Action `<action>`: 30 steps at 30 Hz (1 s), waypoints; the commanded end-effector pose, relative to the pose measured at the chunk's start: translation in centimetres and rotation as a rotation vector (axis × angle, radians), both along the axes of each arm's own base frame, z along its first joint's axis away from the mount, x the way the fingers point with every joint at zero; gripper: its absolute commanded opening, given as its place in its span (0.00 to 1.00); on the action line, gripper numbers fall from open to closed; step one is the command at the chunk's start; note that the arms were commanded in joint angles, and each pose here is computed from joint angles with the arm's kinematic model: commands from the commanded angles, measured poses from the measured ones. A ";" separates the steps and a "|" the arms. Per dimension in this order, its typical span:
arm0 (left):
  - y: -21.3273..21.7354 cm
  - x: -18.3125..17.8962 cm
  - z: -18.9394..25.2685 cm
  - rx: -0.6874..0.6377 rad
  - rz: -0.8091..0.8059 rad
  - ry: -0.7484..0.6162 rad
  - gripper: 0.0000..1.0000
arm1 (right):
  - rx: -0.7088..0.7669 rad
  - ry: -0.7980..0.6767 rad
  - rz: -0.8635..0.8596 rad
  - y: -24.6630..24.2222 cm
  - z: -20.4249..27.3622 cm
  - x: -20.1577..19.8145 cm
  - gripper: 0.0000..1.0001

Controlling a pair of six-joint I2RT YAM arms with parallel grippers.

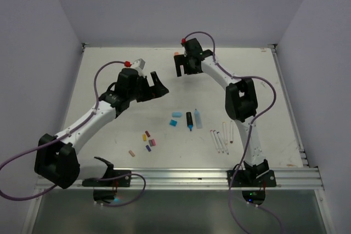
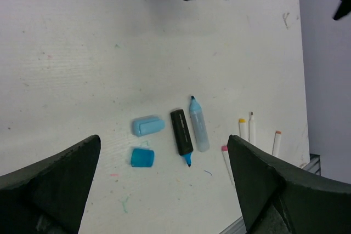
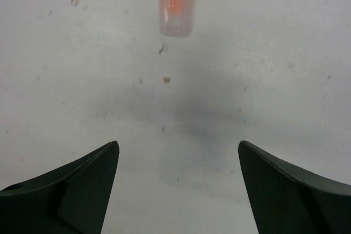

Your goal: Open the pen caps

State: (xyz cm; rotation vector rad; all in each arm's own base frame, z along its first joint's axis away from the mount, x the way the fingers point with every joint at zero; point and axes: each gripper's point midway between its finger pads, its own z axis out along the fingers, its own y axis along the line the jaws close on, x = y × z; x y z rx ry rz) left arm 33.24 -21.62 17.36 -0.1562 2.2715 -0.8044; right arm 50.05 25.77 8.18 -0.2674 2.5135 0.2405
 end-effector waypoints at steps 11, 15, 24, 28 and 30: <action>0.9 -3.1 2.2 0.000 -0.024 -0.129 1.00 | 0.039 -0.321 -0.002 2.6 0.6 9.2 0.99; 0.8 -3.6 1.6 -0.011 -0.030 -0.116 1.00 | 0.007 -0.300 0.003 2.9 -2.1 10.0 0.99; 0.4 -3.7 1.2 -0.029 -0.045 -0.115 1.00 | -0.091 -0.355 0.017 2.5 -3.8 10.7 0.99; 0.4 -3.7 0.9 -0.032 -0.046 -0.109 1.00 | -0.052 -0.333 0.103 4.2 -4.2 10.6 0.99; 0.3 -3.6 0.6 -0.033 -0.046 -0.105 1.00 | -0.039 -0.304 0.132 4.7 -5.2 10.3 0.97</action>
